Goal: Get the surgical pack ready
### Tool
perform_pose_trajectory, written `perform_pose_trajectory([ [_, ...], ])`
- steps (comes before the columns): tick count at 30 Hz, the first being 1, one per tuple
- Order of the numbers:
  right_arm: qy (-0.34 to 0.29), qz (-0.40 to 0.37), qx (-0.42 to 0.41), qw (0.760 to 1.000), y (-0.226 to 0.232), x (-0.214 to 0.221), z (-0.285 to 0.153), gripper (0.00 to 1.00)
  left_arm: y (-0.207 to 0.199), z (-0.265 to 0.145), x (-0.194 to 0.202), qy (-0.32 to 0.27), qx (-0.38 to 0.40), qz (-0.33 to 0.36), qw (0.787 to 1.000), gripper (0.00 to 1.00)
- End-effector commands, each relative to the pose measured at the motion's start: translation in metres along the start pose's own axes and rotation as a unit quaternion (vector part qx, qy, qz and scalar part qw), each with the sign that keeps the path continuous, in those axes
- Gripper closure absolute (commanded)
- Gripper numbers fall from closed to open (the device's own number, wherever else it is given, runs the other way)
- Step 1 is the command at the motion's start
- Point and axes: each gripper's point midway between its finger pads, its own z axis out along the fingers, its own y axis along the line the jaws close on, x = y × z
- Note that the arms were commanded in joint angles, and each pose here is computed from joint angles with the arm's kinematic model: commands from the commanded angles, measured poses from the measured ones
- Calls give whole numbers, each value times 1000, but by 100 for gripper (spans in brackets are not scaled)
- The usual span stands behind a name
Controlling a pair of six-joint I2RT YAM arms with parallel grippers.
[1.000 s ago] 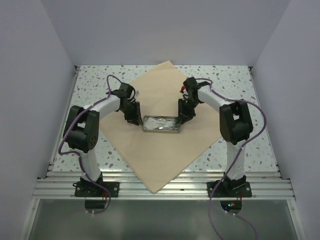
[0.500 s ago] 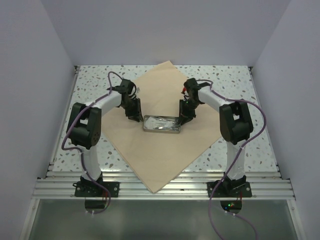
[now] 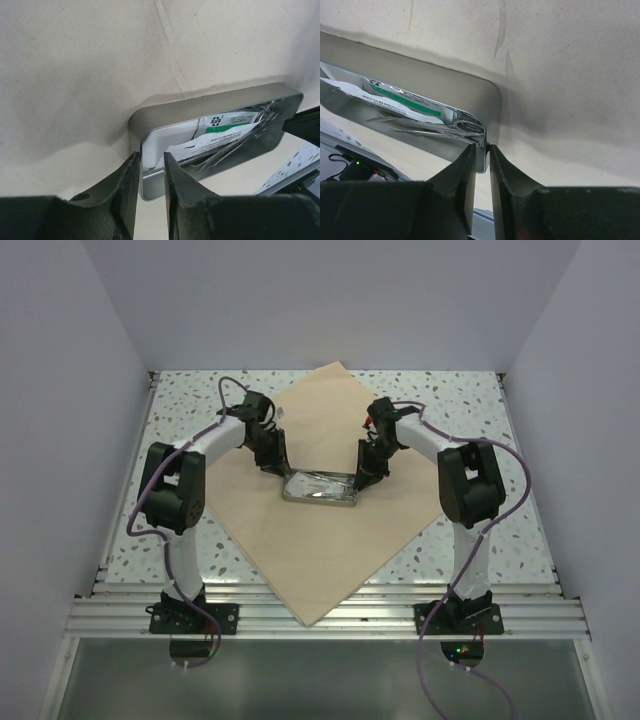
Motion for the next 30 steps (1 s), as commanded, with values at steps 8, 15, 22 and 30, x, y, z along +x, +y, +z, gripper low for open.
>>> perform_pose_trajectory([
  [8,-11,10,-35,999,18,-12,0,80,-14,2,-12,-5,31,13,999,71],
  [15,-17,14,-35,999,18,-21,-1,81,-18,2,-20,-9,35,17,999,73],
  [22,-17,15,-37,999,20,-23,0,81,-20,2,-28,-14,37,17,999,72],
  [30,-25,6,-32,999,20,-25,-6,73,-1,-10,-33,-33,4,7,999,67],
])
